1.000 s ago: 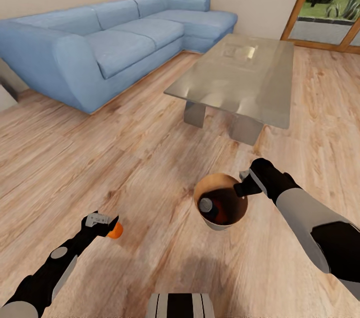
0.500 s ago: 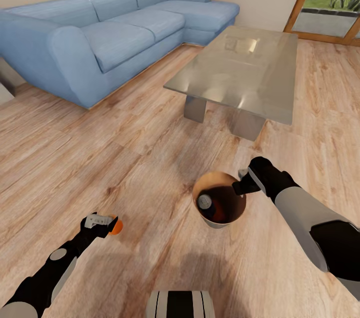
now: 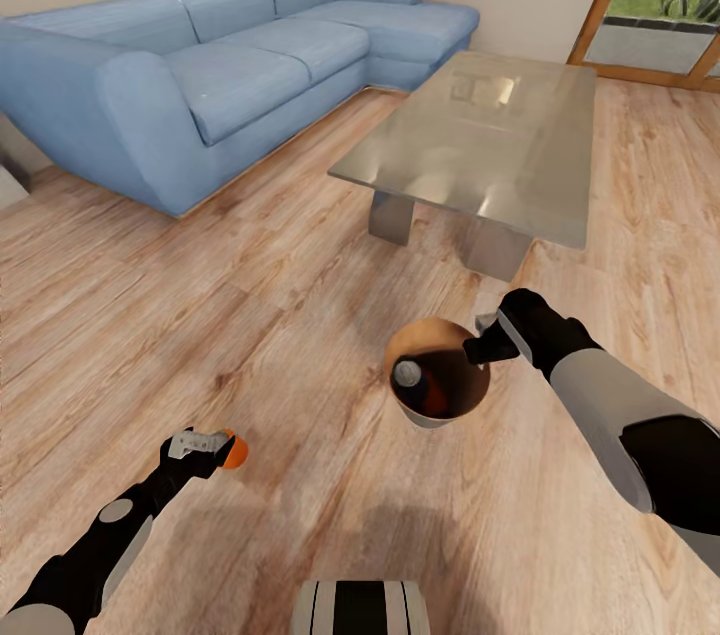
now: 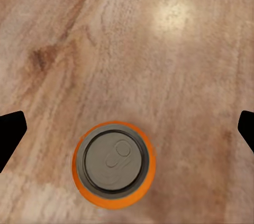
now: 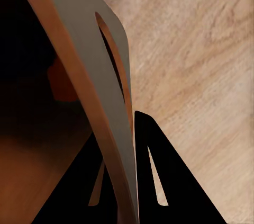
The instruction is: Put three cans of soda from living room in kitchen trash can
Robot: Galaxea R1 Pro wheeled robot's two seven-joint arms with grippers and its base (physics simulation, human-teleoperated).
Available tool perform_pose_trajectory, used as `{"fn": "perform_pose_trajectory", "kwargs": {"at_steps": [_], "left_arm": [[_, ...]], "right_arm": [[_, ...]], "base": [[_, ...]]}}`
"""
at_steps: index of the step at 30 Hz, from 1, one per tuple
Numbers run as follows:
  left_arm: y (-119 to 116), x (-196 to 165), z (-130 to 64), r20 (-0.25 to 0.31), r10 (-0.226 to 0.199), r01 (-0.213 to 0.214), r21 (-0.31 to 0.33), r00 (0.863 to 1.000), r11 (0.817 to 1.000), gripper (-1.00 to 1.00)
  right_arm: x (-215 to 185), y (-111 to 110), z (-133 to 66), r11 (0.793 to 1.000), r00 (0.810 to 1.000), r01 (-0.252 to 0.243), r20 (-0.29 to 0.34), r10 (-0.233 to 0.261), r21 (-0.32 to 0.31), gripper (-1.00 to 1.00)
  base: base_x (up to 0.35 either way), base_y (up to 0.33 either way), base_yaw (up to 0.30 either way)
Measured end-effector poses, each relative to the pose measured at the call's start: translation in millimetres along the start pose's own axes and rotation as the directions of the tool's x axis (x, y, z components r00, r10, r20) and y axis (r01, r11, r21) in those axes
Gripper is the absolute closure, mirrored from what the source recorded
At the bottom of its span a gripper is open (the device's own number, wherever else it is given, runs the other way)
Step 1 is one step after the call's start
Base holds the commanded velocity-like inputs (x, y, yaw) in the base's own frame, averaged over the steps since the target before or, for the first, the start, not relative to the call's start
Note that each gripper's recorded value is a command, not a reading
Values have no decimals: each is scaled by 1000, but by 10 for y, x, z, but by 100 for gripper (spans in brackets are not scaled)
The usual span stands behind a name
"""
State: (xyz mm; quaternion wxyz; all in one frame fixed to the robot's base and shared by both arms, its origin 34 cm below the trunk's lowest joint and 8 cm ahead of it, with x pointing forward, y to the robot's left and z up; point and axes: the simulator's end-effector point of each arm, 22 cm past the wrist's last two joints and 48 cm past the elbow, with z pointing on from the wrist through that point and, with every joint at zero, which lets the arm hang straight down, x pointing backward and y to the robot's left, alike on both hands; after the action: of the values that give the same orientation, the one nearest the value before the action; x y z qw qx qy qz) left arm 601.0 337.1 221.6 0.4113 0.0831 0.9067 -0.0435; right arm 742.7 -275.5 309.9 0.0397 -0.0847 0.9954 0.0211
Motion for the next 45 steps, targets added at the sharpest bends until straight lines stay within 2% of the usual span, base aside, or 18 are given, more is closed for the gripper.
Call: {"fn": "perform_pose_trajectory", "kwargs": {"at_steps": [7, 12, 18, 32, 41, 45], "left_arm": [[-10, 4, 1, -1, 2, -2, 2, 1000, 1000, -100], [-17, 6, 3, -2, 3, -3, 3, 1000, 1000, -100], [-18, 14, 4, -5, 7, -7, 1, 1000, 1000, -100], [-44, 20, 9, -6, 6, -6, 5, 1000, 1000, -100], [-252, 254, 94, -45, -15, 16, 36, 999, 999, -100], [-254, 243, 96, -42, -17, 19, 35, 999, 999, -100]], "right_arm": [[-15, 54, -8, 1000, 1000, -14, 3, 14, -24, 100], [2, -13, -1, 1000, 1000, 2, -1, -2, 4, 100], [-1, 24, -1, 1000, 1000, -8, 0, 8, -13, 100], [0, 15, 1, 1000, 1000, -1, -1, 1, -4, 100], [107, 18, 254, 1000, 999, -2, -39, 1, -10, 100], [105, 21, 251, 1000, 999, -3, -38, 2, -10, 100]], "base": [[84, 145, 0], [9, 14, 0], [127, -10, 0], [53, -16, 0], [0, 0, 0], [0, 0, 0]]}}
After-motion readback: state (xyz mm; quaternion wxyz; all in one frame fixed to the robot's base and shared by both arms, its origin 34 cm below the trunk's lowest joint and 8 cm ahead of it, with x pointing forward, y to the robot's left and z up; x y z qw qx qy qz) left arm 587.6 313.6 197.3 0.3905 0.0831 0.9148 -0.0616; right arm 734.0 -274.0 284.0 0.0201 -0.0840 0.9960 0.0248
